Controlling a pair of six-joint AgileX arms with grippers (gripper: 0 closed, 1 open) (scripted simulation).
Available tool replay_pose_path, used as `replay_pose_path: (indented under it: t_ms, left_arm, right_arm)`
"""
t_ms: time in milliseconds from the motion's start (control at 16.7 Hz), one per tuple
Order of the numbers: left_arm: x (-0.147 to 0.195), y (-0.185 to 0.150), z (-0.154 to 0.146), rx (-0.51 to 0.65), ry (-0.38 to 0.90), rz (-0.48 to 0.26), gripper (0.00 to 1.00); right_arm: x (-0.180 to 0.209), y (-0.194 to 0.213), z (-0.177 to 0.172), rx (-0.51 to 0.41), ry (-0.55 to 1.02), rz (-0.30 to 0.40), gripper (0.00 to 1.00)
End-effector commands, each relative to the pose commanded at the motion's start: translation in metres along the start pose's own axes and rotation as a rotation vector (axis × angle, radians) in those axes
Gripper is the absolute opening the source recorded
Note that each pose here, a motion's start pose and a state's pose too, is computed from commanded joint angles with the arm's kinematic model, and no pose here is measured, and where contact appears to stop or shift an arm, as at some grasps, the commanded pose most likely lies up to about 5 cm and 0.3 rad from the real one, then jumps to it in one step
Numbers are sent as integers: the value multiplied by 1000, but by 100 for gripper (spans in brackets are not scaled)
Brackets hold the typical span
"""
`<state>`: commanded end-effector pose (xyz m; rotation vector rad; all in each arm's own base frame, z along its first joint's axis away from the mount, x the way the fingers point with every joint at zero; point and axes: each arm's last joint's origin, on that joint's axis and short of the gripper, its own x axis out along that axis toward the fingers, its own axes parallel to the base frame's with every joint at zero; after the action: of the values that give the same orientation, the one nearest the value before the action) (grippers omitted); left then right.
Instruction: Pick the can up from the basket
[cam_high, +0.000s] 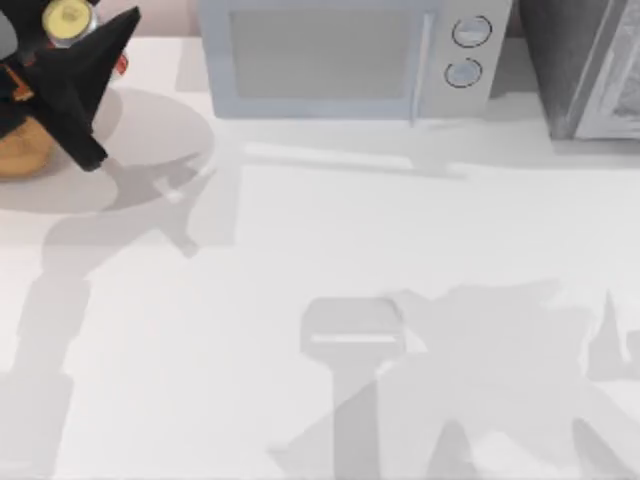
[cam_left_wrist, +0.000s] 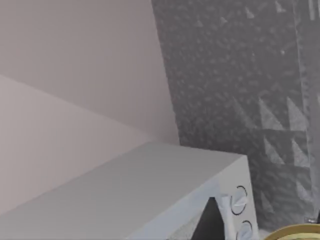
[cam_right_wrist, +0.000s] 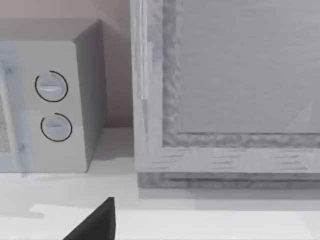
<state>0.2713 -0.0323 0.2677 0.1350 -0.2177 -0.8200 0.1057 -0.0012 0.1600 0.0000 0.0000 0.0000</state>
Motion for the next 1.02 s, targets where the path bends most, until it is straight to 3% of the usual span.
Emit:
replay_pose_path:
  t_ms: [540, 1020]
  left_arm:
    - [39, 32, -59, 9, 6, -220, 0]
    - [60, 40, -135, -44, 26, -430, 0]
  right_arm:
    - [0, 0, 0, 0, 0, 0, 100]
    - [0, 0, 0, 0, 0, 0, 100]
